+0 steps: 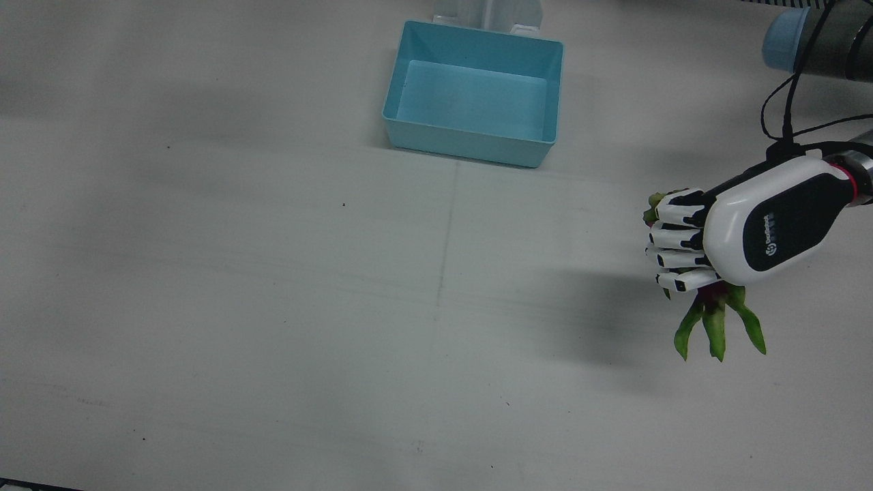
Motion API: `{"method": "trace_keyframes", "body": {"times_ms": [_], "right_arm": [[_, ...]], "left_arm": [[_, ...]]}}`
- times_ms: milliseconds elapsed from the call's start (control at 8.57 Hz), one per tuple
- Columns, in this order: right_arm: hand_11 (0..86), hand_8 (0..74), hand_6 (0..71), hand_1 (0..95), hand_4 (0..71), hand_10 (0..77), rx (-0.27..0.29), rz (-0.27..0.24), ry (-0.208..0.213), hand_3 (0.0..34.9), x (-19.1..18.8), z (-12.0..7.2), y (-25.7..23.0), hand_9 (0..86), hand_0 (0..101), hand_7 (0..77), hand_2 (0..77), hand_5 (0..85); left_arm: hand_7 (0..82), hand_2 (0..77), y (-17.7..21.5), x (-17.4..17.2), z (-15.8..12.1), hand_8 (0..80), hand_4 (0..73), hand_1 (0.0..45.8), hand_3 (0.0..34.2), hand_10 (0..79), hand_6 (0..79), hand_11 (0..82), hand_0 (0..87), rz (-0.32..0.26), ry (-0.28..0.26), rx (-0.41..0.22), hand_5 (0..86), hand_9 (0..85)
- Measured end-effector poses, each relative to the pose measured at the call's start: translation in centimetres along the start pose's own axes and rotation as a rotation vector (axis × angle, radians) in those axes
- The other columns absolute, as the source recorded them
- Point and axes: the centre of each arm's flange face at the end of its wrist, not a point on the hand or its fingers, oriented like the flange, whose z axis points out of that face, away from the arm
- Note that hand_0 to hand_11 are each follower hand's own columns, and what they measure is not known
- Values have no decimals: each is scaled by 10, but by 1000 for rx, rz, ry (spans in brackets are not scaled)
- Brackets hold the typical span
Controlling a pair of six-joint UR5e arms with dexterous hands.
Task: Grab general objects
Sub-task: 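Carry the dragon fruit with the left hand toward the light-blue tray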
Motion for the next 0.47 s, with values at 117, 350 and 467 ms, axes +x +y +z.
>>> {"method": "trace_keyframes", "body": {"times_ms": [117,350,467], "right_arm": [[0,0,0,949,0,0,0,0,0,0,0,0,0,5,0,0,774,0],[0,0,0,949,0,0,0,0,0,0,0,0,0,5,0,0,774,0],[5,0,0,949,0,0,-1,0,0,0,0,0,0,5,0,0,774,0]], "left_arm": [[725,0,25,-8,13,573,665,0,0,185,704,698,796,-49,19,-62,698,513],[725,0,72,-22,37,573,665,0,0,185,704,704,796,-138,57,-171,698,513],[725,0,96,-28,51,573,665,0,0,185,704,704,796,-178,73,-222,698,518]]}}
